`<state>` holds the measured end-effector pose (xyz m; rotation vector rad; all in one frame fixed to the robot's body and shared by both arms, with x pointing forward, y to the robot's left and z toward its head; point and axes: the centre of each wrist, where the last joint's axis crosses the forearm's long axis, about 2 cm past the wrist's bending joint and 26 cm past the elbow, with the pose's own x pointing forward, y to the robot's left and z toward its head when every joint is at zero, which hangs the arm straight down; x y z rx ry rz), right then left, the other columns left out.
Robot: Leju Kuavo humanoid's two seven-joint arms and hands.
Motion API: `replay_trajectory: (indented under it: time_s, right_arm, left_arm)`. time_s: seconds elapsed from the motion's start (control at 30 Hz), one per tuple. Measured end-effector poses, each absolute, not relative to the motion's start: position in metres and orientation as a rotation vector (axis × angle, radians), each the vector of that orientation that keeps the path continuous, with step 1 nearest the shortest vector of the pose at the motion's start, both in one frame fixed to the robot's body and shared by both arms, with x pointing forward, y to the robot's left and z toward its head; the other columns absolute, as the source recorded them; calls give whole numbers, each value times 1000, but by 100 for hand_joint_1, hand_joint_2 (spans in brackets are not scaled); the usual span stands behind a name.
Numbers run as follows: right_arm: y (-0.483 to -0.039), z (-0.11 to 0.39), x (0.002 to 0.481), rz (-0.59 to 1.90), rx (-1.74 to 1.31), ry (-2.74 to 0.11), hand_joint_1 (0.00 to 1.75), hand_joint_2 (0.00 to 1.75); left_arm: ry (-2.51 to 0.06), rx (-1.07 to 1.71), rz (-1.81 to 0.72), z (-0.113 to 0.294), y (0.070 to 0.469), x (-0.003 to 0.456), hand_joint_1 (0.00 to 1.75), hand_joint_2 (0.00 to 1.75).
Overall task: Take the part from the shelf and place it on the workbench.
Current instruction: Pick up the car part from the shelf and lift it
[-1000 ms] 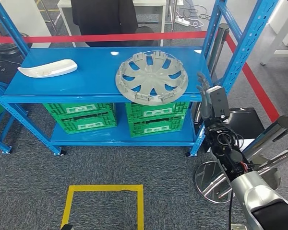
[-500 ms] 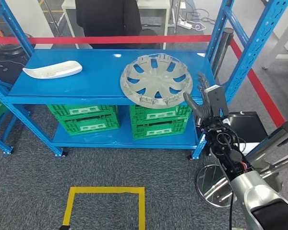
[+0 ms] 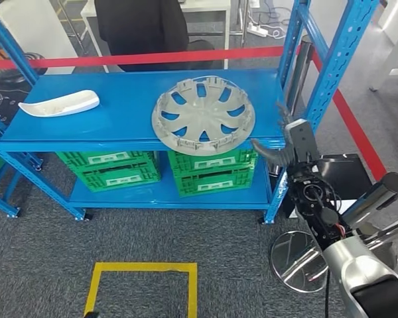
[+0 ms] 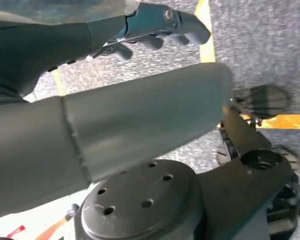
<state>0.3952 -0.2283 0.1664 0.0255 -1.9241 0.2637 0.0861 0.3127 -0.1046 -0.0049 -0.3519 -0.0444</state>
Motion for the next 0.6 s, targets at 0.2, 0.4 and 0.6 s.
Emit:
replay_trajectory:
  time_s: [0.2, 0.4, 0.6]
  right_arm:
    - [-228, 163, 393, 276, 16, -1908, 0, 175]
    - [-227, 164, 392, 317, -12, -1887, 0, 175]
    - [-227, 165, 392, 334, -20, -1885, 0, 175]
  left_arm:
    - [-352, -3, -51, -105, 312, 87, 0, 0]
    - [-345, 22, -50, -104, 317, 88, 0, 0]
    - [-343, 19, -52, -104, 315, 90, 0, 0]
